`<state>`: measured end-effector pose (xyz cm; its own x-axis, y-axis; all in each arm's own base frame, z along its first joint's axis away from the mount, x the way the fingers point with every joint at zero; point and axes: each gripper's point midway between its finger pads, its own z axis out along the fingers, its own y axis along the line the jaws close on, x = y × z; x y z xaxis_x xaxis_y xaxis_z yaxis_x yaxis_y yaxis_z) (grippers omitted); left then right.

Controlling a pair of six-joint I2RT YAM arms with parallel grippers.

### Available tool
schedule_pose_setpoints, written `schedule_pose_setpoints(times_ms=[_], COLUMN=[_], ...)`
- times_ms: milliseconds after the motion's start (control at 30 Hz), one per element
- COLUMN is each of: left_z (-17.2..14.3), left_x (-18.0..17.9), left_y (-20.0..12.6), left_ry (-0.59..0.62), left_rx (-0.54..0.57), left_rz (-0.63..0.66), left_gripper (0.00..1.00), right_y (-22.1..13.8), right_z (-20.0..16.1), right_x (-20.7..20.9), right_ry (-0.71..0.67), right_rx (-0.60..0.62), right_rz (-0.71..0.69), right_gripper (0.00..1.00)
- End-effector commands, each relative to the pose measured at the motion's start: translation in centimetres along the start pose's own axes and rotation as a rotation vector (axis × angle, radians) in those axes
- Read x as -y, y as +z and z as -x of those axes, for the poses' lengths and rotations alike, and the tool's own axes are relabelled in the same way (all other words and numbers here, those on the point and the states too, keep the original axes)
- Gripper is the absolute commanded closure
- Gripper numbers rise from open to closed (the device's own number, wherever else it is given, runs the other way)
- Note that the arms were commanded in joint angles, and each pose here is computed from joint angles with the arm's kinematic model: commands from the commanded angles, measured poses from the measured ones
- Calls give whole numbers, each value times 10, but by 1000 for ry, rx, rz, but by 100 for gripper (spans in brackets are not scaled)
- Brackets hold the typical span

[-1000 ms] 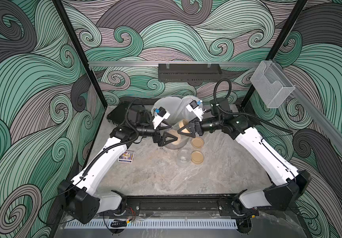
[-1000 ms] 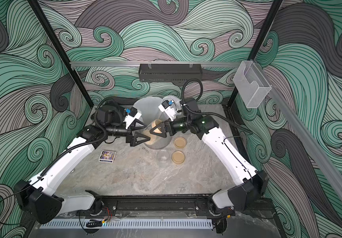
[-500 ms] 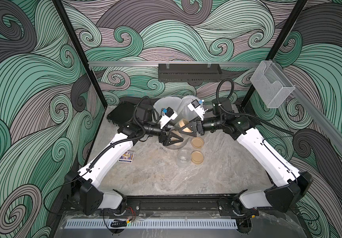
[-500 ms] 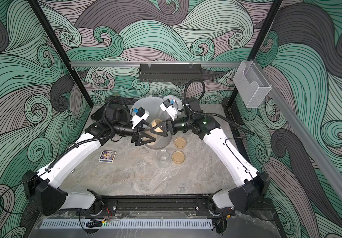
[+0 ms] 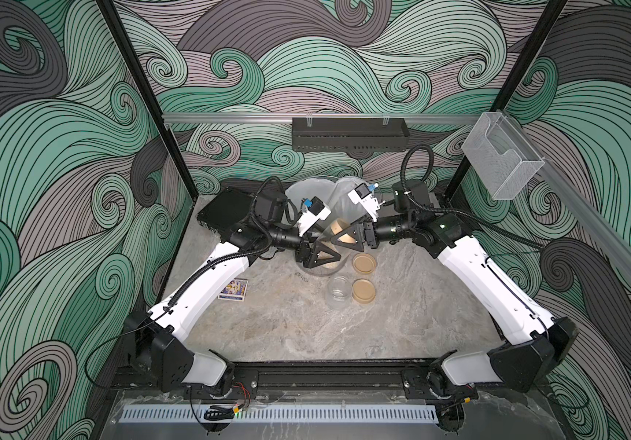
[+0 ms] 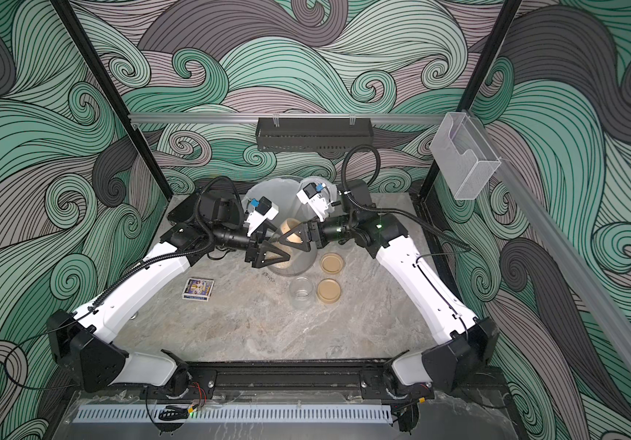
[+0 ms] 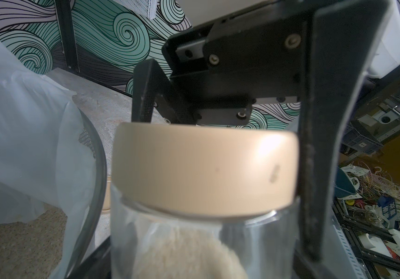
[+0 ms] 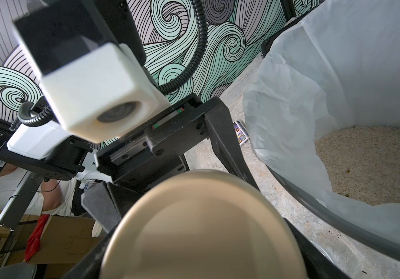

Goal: Empty moldy rice from jars
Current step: Pick up the jar from the center of the board.

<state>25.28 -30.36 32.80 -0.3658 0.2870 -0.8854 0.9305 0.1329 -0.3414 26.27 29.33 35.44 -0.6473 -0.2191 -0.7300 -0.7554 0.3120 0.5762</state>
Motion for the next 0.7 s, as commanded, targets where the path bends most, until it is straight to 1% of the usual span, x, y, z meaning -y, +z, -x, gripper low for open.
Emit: schedule_pose_setpoints(times_ms=[0, 33, 167, 233, 333, 567, 667], left_z=[17, 17, 13, 3, -3, -6, -8], left_x=[7, 7, 13, 5, 5, 5, 4], left_y=[4, 5, 5, 12, 15, 18, 20], left_ry=[33, 36, 30, -10, -26, -25, -31], left_rx=[35, 37, 22, -5, -16, -19, -24], left_rz=[-17, -18, -49, -63, -75, -83, -86], left_gripper=[64, 63, 47, 38, 29, 15, 12], right_y=[-10, -11, -14, -16, -17, -22, -24], right_z=[21, 22, 24, 25, 26, 30, 32], right_x=[-36, -36, -40, -41, -44, -53, -56], right_ry=[-125, -129, -141, -145, -145, -154, -155], right_rx=[75, 77, 87, 92, 100, 124, 131], right_rz=[91, 92, 93, 94, 100, 124, 134], right_gripper=[33, 34, 35, 35, 35, 36, 36])
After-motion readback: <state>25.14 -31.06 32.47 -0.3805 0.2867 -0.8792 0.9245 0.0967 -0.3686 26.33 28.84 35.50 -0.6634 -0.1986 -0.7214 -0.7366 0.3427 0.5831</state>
